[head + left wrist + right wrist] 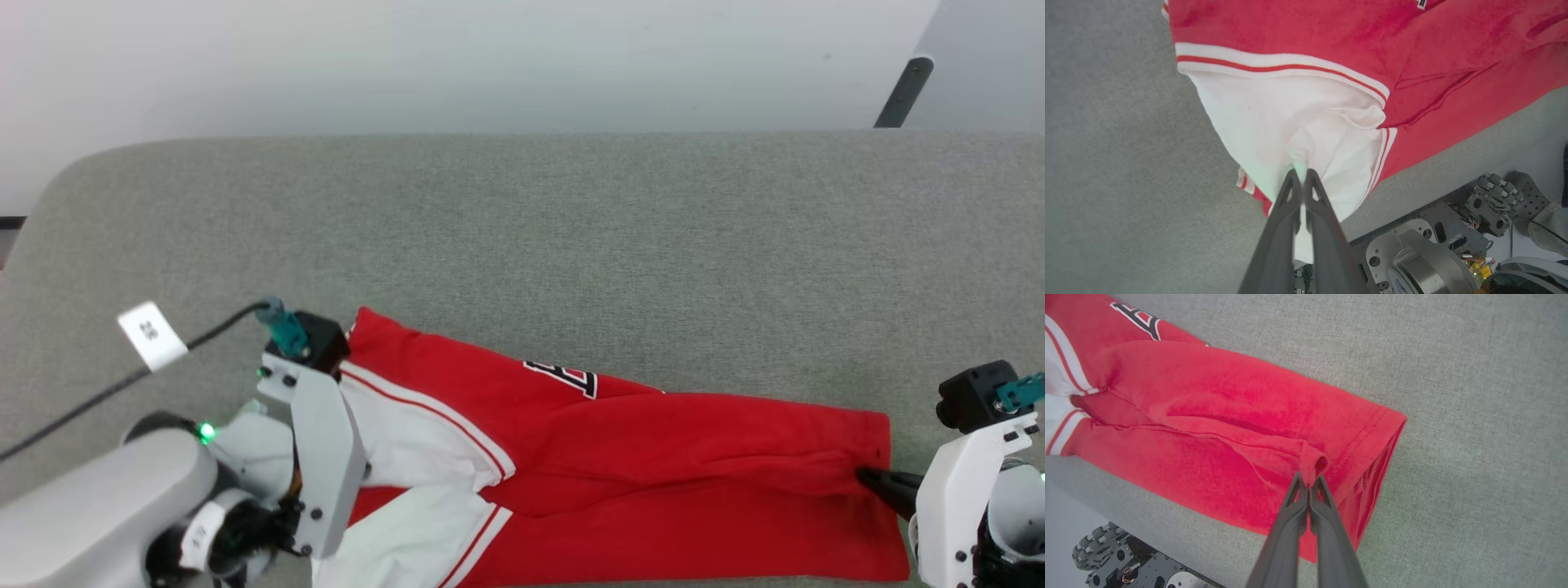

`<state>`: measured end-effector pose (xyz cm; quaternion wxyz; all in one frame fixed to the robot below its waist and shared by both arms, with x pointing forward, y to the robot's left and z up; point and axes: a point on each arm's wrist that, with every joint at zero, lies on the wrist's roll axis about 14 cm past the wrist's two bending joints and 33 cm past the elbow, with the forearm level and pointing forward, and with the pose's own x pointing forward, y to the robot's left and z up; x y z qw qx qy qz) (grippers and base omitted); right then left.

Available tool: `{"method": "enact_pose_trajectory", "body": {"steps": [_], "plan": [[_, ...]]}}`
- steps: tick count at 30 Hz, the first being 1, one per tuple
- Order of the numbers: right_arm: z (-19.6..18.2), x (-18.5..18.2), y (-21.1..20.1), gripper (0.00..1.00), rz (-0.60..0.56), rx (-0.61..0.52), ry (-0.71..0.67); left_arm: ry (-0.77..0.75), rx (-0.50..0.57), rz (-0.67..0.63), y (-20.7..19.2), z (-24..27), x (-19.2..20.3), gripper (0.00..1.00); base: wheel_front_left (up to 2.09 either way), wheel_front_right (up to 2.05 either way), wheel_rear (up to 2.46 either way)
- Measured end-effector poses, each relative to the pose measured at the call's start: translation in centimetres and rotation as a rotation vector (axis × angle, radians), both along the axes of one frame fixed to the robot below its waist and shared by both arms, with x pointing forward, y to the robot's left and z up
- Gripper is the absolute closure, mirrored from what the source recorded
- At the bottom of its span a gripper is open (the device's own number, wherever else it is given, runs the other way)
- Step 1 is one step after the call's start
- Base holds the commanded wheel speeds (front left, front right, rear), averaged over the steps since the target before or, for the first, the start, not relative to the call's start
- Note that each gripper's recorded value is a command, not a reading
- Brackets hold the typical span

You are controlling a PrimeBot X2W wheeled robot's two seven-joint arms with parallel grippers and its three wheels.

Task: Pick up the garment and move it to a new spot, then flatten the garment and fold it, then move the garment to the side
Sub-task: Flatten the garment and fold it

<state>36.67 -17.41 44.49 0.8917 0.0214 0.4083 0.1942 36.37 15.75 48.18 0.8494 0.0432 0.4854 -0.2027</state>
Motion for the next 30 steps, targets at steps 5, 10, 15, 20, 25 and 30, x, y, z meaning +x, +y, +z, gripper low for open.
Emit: {"method": "enact_pose_trajectory", "body": {"steps": [5,10,15,20,25,30], "plan": [[-0.3,-0.8,-0.4,1.00,-0.024,-0.001,0.011,0.090,-0.038,0.010,-1.0,-1.8,-1.9,1.00,0.00,0.00,0.00],[-0.5,-1.5,-1.1,1.00,-0.049,-0.011,0.015,0.141,-0.080,0.014,-2.1,-3.0,-3.8,1.00,0.00,0.00,0.00],[-0.7,-1.7,-1.3,1.00,-0.062,-0.018,0.009,0.158,-0.095,0.017,-2.4,-3.7,-4.9,1.00,0.00,0.00,0.00],[-0.6,-1.6,-1.0,1.00,-0.061,-0.011,0.000,0.118,-0.118,0.013,-2.9,-3.5,-4.8,1.00,0.00,0.00,0.00],[-0.3,-1.5,-1.0,0.00,-0.065,-0.012,-0.017,0.049,-0.126,0.005,-2.9,-3.1,-4.2,0.58,0.00,0.00,0.00],[0.1,-1.7,-0.9,0.00,-0.069,-0.004,-0.032,-0.017,-0.134,0.026,-2.3,-2.2,-3.3,0.24,0.00,0.00,0.00]]}}
